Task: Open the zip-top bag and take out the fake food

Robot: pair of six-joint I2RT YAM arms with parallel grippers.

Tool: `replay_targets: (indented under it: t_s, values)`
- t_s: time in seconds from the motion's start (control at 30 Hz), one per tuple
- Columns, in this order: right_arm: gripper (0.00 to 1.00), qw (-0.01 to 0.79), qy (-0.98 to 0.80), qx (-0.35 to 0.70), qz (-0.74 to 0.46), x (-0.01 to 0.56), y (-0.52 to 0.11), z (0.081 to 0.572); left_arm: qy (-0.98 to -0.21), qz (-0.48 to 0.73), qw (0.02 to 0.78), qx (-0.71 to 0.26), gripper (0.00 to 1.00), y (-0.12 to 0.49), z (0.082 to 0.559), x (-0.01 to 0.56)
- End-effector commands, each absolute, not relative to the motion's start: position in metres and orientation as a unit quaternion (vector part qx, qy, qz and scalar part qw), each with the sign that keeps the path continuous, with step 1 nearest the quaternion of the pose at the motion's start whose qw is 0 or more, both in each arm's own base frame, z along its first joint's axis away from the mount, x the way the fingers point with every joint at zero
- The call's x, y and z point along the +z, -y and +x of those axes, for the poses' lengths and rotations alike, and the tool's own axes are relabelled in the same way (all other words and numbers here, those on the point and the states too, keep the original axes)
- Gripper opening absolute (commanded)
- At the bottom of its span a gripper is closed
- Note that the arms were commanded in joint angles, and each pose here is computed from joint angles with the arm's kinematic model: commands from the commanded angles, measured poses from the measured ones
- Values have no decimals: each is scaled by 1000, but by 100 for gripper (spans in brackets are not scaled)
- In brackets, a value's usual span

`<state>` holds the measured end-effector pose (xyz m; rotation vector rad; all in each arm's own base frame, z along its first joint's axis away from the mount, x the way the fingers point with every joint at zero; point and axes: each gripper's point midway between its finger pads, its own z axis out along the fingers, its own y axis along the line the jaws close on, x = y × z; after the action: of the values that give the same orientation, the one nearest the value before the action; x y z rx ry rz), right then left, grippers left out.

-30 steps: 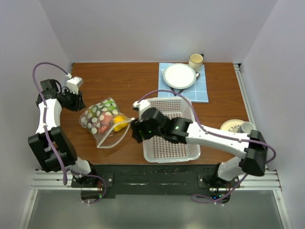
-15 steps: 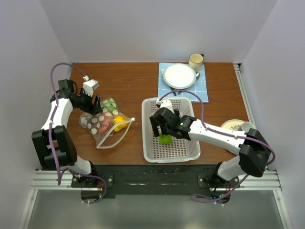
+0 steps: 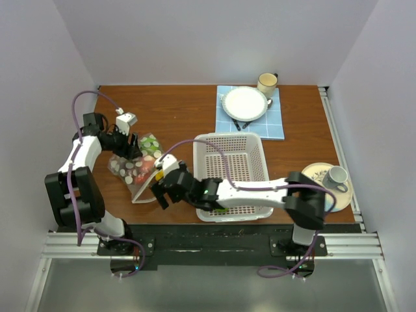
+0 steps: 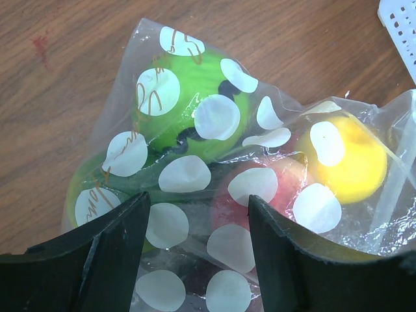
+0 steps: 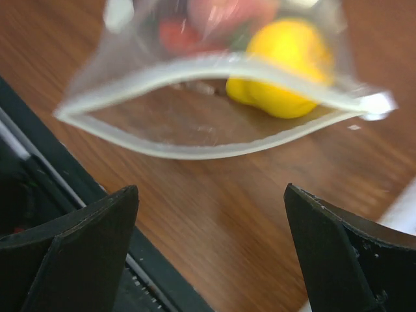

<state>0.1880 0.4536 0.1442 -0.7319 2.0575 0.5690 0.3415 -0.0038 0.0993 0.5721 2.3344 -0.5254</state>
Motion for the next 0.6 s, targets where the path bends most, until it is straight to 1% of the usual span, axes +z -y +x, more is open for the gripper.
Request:
replay_targets:
  t_s: [0.0,0.07,0.3,0.47,0.57]
  values:
    - [99,457,-799,234,-314,125,-486,195,-889,230,339,-203,67,4,342,106]
    - [99,467,-797,227,-308,117,-494,202,-889,235,341,-198,66,3,344,109]
    - [99,511,-782,206,-293,125,-518,226,-892,251,333,-177,65,-4,339,100]
    - [99,515,-772,235,-291,150,-533,223,-897,259,321,-159,64,-9,332,85]
    - [99,513,-773,236,-290,155,-528,221,-899,261,313,-162,64,-8,328,74]
